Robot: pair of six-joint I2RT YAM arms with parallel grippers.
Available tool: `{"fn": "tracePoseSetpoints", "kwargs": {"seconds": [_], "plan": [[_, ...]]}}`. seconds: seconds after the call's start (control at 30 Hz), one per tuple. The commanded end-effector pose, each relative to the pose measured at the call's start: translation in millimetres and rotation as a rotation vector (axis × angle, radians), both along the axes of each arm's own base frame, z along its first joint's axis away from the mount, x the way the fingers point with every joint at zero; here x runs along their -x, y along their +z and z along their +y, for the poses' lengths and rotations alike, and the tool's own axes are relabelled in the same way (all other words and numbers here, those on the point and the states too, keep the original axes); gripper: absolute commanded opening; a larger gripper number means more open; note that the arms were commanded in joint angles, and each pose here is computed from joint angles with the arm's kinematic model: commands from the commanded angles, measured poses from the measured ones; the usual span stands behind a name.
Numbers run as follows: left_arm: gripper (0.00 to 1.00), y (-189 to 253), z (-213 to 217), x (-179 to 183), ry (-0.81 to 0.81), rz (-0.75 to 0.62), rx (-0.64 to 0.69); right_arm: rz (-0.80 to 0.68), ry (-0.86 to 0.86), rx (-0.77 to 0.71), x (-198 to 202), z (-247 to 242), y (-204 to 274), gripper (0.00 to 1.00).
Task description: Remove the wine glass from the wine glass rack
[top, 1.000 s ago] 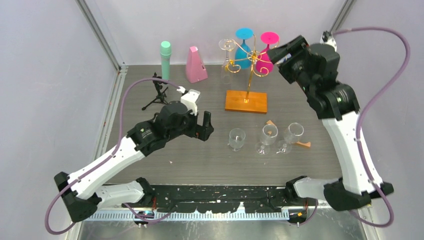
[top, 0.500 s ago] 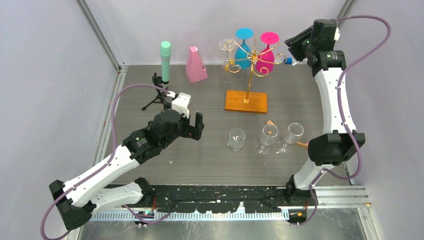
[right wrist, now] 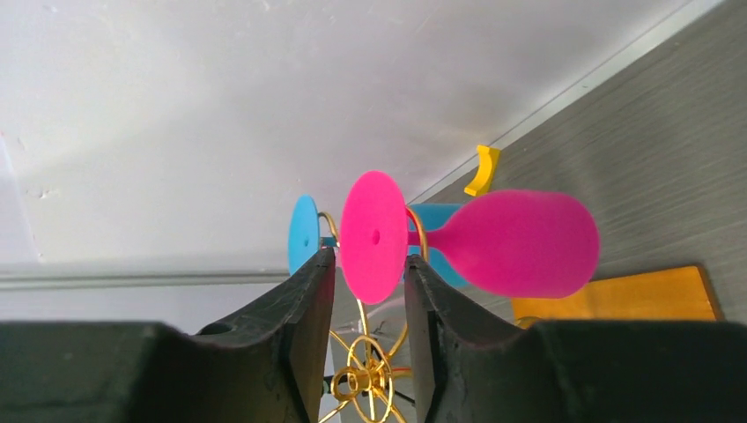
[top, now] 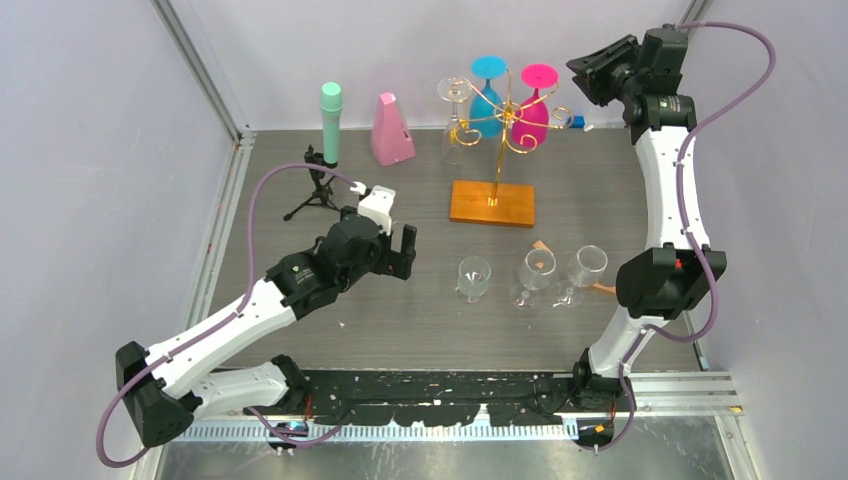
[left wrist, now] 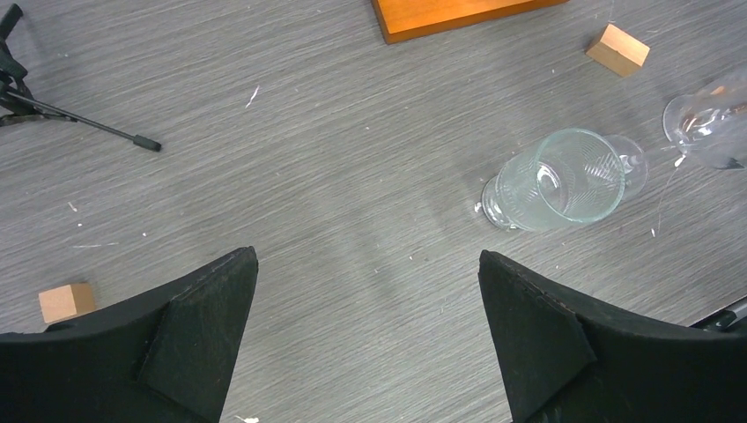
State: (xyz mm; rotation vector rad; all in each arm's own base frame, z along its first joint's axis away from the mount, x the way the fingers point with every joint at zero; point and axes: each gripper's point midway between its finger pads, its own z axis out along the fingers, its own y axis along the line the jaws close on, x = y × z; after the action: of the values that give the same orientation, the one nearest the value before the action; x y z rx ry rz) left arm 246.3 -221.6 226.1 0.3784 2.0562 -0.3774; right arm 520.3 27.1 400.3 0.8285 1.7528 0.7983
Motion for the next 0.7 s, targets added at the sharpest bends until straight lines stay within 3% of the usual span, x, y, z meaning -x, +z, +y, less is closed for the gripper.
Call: {"fn": "tracePoseSetpoints", "kwargs": {"seconds": [0.0, 0.67], "plan": [[1.00, 17.4, -2.3, -3.1, 0.012, -0.035, 0.058, -0.099, 0.088, -0.040, -6.9, 16.5, 28.2, 0.43], [1.00, 1.9, 7.0, 0.5, 0.024, -0.029, 0.030, -0.113, 0.133, -0.110, -27.8, 32.3, 21.4, 0.43]]}}
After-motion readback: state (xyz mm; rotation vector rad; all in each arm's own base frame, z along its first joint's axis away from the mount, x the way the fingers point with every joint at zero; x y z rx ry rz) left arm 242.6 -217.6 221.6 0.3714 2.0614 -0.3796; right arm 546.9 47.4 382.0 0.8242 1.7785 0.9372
